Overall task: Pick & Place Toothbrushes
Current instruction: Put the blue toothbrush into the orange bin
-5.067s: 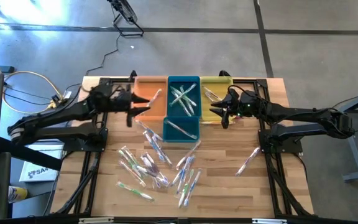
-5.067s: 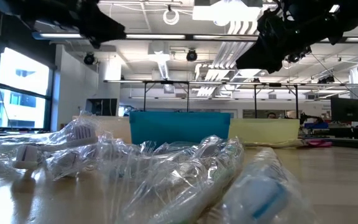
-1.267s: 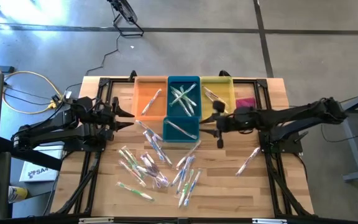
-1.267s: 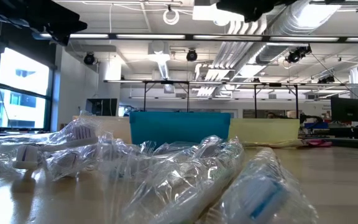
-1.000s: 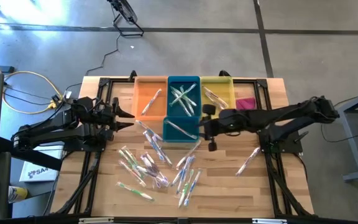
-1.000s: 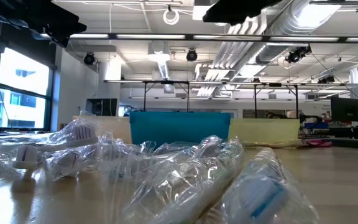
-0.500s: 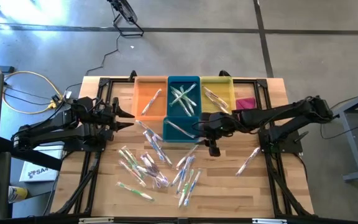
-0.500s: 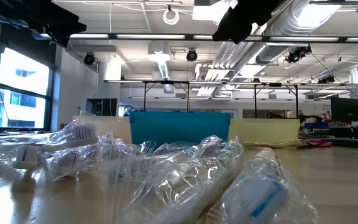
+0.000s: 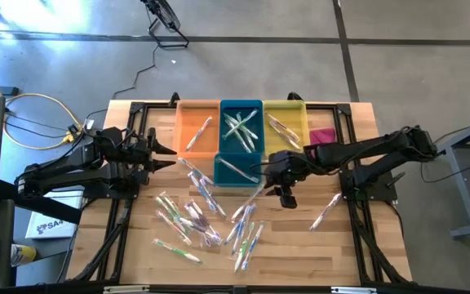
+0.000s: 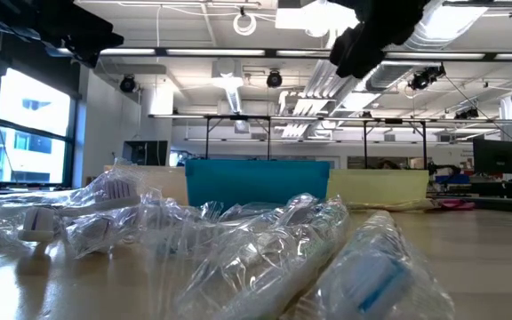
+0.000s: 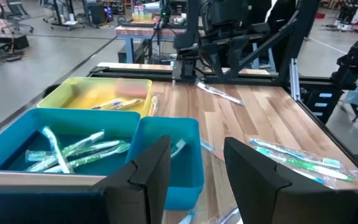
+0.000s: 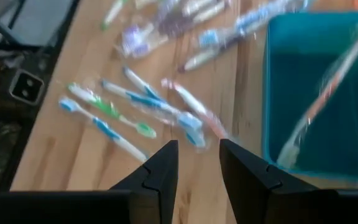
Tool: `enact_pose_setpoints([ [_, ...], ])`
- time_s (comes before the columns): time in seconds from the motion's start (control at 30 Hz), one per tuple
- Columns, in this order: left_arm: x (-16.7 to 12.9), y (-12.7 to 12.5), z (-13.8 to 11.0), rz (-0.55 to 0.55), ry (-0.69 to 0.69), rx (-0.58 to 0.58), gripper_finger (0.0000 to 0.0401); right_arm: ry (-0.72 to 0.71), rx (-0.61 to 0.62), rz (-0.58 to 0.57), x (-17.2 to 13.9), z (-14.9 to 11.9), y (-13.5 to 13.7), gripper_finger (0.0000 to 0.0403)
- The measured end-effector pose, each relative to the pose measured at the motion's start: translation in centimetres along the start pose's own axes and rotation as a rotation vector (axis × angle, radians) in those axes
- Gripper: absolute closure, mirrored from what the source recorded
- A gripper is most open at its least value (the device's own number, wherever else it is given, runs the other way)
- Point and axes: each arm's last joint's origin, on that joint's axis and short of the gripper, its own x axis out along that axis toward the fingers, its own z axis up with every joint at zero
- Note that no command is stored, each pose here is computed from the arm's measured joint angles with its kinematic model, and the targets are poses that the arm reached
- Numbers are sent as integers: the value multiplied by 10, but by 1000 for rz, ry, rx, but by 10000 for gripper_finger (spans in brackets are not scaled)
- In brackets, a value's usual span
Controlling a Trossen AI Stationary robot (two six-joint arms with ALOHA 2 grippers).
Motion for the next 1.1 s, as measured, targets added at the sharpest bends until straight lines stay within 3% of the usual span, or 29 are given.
enact_pose_setpoints([
  [0.13,0,0,0,-1,0,1,253,-12,-63,-12,0,1,-2,292],
  [0.33,0,0,0,0,0,2,253,-142,-197,-14,-2,14,-7,292],
  [0.57,0,0,0,-1,0,2,253,-285,-263,152,-4,28,-2,292],
  [0.8,0,0,0,-1,0,2,253,-208,-279,206,15,21,11,292],
  [1.1,0,0,0,-1,0,7,253,-98,-268,209,63,11,10,292],
])
